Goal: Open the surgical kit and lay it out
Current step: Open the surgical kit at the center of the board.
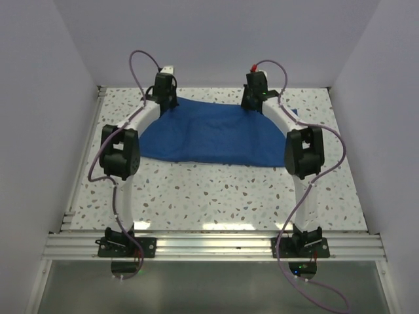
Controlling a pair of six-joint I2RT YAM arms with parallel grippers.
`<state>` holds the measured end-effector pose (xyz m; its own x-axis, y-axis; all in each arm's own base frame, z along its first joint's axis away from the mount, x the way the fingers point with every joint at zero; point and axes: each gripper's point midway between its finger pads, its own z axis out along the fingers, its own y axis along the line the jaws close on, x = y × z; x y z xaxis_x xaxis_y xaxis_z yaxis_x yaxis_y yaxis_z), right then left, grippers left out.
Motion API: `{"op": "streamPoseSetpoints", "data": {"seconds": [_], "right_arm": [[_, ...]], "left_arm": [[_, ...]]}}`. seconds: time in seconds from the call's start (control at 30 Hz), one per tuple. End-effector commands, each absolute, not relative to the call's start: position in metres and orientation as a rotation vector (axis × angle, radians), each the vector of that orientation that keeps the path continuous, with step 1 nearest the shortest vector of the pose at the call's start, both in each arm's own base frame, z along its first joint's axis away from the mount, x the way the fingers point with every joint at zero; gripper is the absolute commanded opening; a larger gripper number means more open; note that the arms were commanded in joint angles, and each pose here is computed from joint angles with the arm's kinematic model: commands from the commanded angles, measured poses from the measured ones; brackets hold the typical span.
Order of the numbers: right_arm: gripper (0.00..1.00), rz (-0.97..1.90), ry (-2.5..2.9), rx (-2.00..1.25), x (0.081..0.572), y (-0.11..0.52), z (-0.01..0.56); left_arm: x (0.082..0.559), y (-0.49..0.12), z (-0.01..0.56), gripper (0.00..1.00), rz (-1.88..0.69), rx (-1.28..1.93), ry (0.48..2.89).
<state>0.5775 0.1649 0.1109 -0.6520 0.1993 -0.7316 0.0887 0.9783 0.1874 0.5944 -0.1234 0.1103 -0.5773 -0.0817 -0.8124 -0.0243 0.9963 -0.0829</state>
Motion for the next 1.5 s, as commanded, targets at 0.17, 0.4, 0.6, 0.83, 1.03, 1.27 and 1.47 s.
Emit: {"op": "streamPoseSetpoints", "data": {"seconds": [0.17, 0.4, 0.6, 0.83, 1.03, 1.27, 1.47], "right_arm": [[0.0, 0.201, 2.211, 0.147, 0.549, 0.174, 0.166], [0.0, 0.189, 2.23, 0.124, 0.498, 0.172, 0.177], [0.0, 0.12, 2.239, 0.077, 0.436, 0.172, 0.188], [0.0, 0.114, 2.283, 0.12, 0.359, 0.163, 0.169], [0.0, 0.153, 2.324, 0.202, 0.305, 0.146, 0.139], [0.0, 0.327, 2.362, 0.33, 0.241, 0.14, 0.102], [0.0, 0.418, 2.422, 0.346, 0.207, 0.138, 0.078]], "left_arm": [[0.566, -0.115, 0.171, 0.0, 0.001, -0.079, 2.091], [0.517, -0.118, 0.187, 0.0, 0.056, -0.081, 2.095], [0.453, -0.125, 0.187, 0.0, 0.086, -0.09, 2.112], [0.37, -0.117, 0.163, 0.0, 0.058, -0.123, 2.156], [0.313, -0.113, 0.121, 0.0, 0.08, -0.136, 2.239], [0.25, -0.13, 0.059, 0.04, 0.072, -0.172, 2.368], [0.206, -0.142, 0.021, 0.0, 0.103, -0.162, 2.433]]}}
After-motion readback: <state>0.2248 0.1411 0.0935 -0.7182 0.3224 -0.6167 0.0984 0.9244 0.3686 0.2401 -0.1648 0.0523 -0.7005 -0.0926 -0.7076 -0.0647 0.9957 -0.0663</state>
